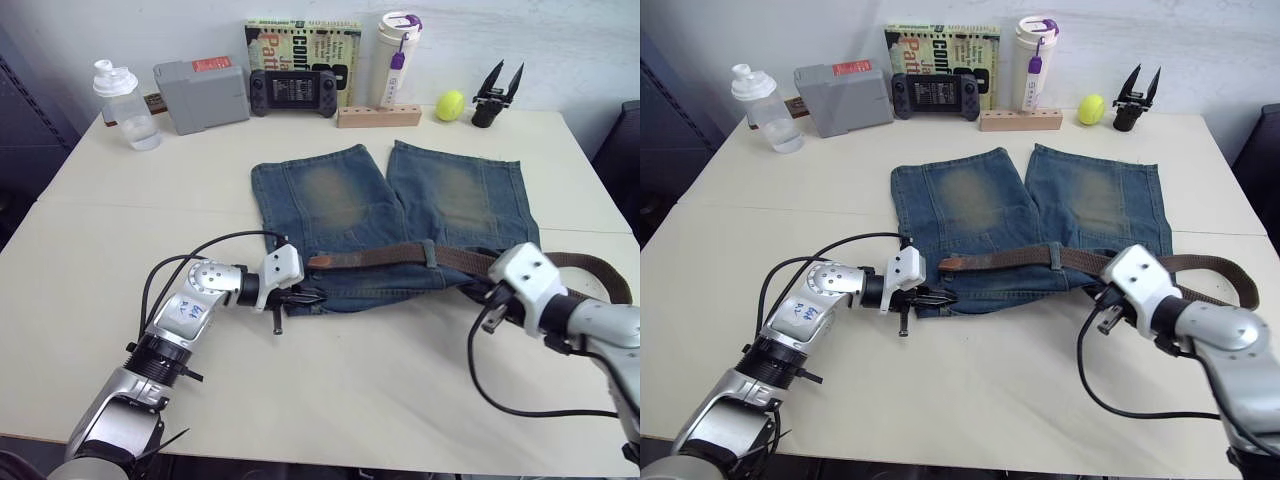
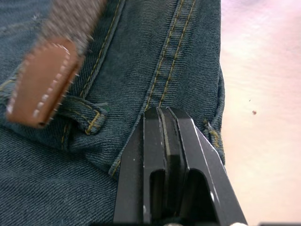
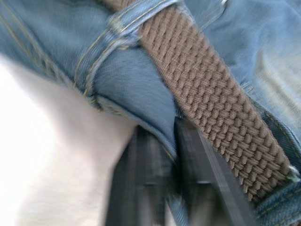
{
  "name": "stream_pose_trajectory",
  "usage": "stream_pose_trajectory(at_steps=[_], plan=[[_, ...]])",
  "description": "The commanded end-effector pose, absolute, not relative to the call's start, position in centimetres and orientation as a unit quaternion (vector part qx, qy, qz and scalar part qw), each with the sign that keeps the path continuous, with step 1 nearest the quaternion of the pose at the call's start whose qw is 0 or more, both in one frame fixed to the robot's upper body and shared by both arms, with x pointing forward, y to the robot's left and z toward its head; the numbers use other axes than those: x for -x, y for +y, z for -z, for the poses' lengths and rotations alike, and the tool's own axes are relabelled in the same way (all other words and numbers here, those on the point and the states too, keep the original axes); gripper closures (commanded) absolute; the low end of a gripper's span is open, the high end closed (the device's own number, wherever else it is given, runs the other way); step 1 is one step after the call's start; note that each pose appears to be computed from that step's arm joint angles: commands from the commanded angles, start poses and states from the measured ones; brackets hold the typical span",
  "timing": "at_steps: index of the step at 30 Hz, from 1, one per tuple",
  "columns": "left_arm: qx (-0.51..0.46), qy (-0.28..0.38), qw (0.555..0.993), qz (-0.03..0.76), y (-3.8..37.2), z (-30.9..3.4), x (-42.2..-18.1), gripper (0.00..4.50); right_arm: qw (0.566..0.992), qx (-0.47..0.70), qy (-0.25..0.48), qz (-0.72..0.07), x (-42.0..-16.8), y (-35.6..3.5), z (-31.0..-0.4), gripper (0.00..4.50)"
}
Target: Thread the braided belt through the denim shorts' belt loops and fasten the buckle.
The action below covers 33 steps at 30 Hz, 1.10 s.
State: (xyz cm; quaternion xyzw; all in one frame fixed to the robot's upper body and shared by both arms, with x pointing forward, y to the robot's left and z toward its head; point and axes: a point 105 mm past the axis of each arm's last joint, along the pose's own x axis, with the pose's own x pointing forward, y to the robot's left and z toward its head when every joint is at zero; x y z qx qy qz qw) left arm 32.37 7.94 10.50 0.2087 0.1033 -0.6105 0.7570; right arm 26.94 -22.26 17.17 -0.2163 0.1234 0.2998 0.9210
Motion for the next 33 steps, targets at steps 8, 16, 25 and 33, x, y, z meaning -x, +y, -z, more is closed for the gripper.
stream_pose_trajectory(at_steps=[8,16,25,33], plan=[[-0.22,0.145,0.772,0.579,9.5,-8.9,-32.2,4.5,0.93,0.141,0.153,-0.302,-25.4,-24.2,-21.0,0.04],[-0.227,0.142,0.771,0.577,10.1,-9.1,-31.9,4.5,0.942,0.127,0.176,-0.257,-27.4,-25.3,-17.7,0.67],[-0.231,0.146,0.775,0.57,10.3,-8.7,-31.8,4.5,0.956,0.088,0.188,-0.209,-29.6,-27.7,-16.5,4.01],[-0.232,0.144,0.776,0.568,10.0,-8.9,-31.7,4.5,0.964,0.094,0.219,-0.115,-34.6,-31.4,-13.5,4.43]])
